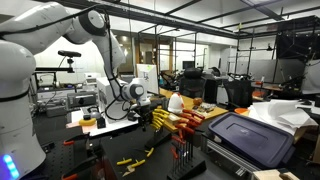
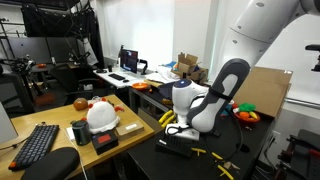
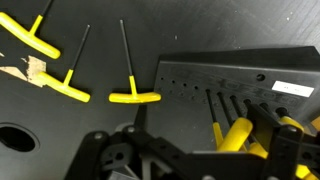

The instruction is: Pick up the yellow object tool and put on the table

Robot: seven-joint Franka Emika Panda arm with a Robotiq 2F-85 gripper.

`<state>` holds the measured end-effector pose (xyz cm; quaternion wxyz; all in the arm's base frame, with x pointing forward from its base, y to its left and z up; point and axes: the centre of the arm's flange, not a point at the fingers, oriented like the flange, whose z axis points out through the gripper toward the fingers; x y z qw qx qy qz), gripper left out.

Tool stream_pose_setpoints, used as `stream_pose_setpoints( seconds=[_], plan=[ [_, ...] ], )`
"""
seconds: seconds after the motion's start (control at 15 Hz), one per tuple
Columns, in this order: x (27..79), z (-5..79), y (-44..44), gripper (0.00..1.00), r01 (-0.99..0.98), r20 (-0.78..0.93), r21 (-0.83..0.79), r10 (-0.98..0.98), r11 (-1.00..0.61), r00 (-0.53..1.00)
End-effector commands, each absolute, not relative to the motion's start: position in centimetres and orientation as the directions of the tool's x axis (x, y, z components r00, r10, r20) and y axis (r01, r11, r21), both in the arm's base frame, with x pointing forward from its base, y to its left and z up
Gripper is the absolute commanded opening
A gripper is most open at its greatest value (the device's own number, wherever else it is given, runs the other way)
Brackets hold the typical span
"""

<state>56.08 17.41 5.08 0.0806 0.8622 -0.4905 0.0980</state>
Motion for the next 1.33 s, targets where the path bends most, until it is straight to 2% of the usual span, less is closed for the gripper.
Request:
stream_pose_setpoints(
  seconds=[0.0, 0.07, 0.67, 0.73, 1.27],
  plan=[
    [55.0, 6.5, 17.4, 0.75, -0.877, 0.247, 0.032, -0.847, -0.479, 0.471],
    [54.9, 6.4, 17.6, 0.74, -0.873, 0.254, 0.033, -0.840, -0.487, 0.479],
    [54.3, 6.8, 19.7, 0.05, -0.843, 0.278, 0.006, -0.809, -0.538, 0.518],
    [54.2, 6.8, 19.9, 0.01, -0.839, 0.280, 0.007, -0.805, -0.544, 0.524],
    [53.8, 6.6, 21.4, 0.00, -0.801, 0.271, 0.023, -0.768, -0.598, 0.581]
  ],
)
